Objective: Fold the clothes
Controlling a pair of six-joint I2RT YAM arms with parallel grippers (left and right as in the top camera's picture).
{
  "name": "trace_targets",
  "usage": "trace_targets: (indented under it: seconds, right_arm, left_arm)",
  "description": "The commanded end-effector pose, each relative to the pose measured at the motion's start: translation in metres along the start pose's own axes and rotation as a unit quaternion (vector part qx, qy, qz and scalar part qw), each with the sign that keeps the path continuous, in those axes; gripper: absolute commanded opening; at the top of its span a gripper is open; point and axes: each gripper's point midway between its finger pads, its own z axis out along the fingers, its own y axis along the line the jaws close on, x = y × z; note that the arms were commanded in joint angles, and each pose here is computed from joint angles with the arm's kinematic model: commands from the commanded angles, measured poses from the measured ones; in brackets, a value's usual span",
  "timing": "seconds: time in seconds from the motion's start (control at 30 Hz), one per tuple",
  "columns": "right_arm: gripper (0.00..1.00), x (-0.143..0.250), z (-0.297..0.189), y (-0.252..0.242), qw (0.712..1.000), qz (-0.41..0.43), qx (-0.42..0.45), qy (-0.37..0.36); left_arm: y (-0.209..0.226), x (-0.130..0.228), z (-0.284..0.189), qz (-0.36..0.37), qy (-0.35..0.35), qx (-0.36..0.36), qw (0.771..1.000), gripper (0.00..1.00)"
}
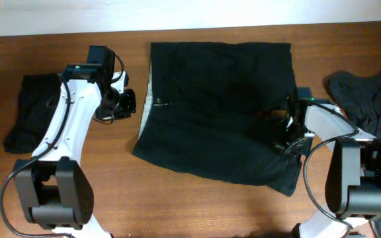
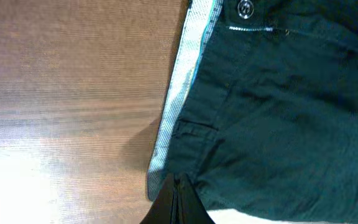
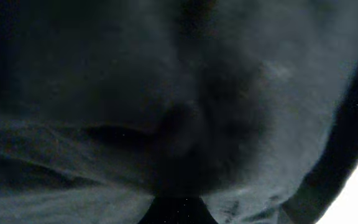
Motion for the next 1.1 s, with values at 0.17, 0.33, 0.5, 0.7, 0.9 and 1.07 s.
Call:
trace_targets:
  seconds: [0.17, 0.33, 0.5, 0.7, 0.9, 1.07]
  right_arm:
    - [0.05, -0.037, -0.031, 0.01, 0.997, -0.046, -0.054, -0.03]
    - [0.15, -0.048, -0.075, 0.024, 0.995, -0.049, -0.08, -0.035]
    - [0.68, -0.068, -0.118, 0.019, 0.994, -0.037, -0.084, -0.067]
    - [0.99, -0.081, -0.13, 0.004, 0.992, -0.014, -0.087, -0.085]
    - [0.99, -0.082, -0.13, 0.002, 0.992, -0.012, -0.087, -0.087]
    - [0.99, -0.082, -0.13, 0.002, 0.992, -0.012, -0.087, -0.087]
  left_arm:
    - [-0.005, 0.008, -0.005, 0.007, 0.005, -0.009, 1.0, 0.01]
    - [-0.027, -0.019, 0.001, 0.023, -0.05, 0.046, 0.997, 0.0]
    - [-0.057, -0.048, 0.015, 0.061, -0.117, 0.091, 0.987, 0.0]
    - [-0.086, -0.065, 0.045, 0.099, -0.143, 0.104, 0.979, 0.0]
    - [-0.068, -0.073, 0.079, 0.091, -0.138, 0.051, 0.985, 0.11]
    - [-0.06, -0.073, 0.084, 0.086, -0.134, 0.04, 0.986, 0.35]
